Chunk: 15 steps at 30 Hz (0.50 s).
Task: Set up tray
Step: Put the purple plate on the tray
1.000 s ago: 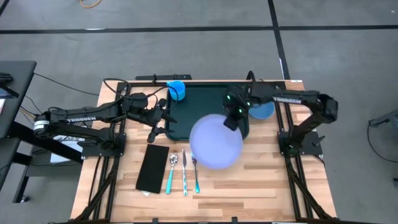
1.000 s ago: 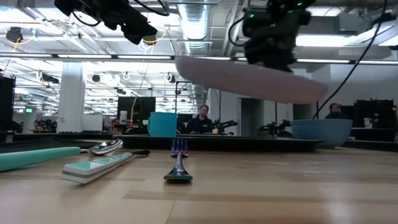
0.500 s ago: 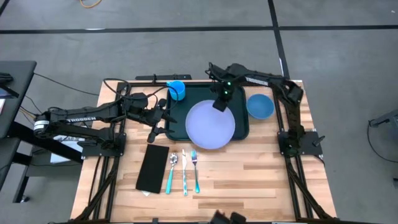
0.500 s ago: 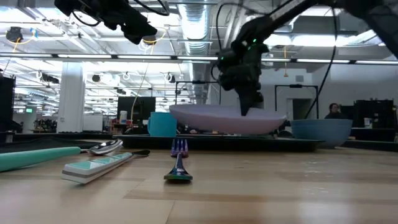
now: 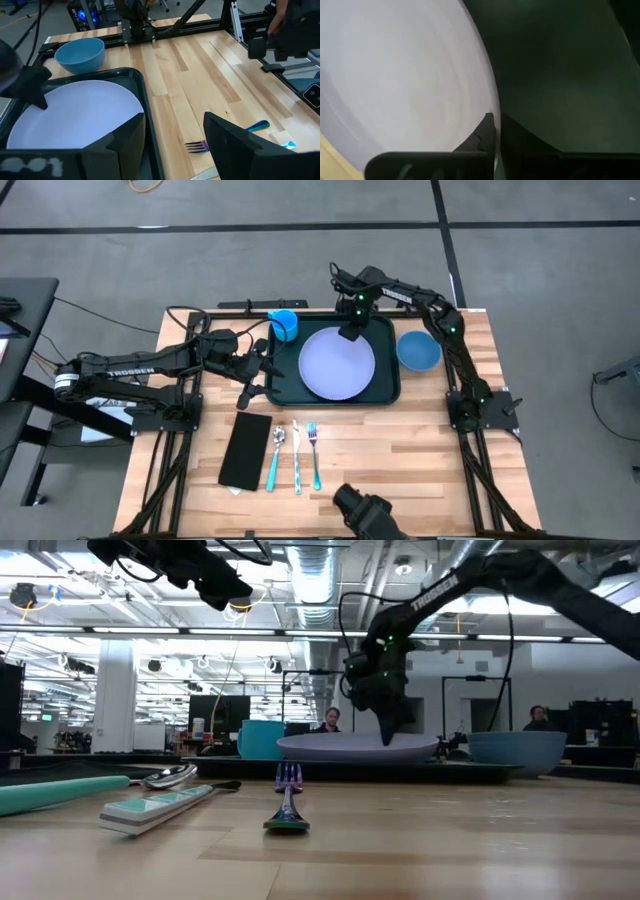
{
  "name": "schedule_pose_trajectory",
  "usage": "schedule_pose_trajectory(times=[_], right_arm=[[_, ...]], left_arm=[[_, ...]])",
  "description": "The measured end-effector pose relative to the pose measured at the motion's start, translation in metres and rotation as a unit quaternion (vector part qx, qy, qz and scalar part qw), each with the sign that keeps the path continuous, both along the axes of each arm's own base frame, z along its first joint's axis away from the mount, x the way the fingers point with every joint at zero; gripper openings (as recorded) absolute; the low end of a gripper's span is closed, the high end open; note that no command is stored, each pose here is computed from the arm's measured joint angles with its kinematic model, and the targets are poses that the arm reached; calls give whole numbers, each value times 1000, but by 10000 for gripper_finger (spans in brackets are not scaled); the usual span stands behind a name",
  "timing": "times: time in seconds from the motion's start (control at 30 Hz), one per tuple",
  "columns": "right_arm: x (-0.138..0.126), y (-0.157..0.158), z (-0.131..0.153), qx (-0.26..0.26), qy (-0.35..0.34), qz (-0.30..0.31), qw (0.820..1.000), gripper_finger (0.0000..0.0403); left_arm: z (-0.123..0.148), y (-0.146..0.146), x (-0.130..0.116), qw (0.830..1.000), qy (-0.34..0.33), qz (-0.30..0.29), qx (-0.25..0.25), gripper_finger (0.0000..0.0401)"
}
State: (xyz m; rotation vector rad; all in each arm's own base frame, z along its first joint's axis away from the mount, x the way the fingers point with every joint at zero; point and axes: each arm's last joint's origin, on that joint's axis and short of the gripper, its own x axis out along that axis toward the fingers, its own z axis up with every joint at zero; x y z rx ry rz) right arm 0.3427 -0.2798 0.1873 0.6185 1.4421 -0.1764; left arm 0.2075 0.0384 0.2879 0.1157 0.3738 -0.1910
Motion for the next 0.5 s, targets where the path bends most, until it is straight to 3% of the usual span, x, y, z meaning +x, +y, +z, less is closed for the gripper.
schedule_pose_trajectory(times=[0.5], right_arm=[[6,-16,-12,1,-1,3,1000,1]], left_arm=[[0,0,0,1000,0,0,0,192]])
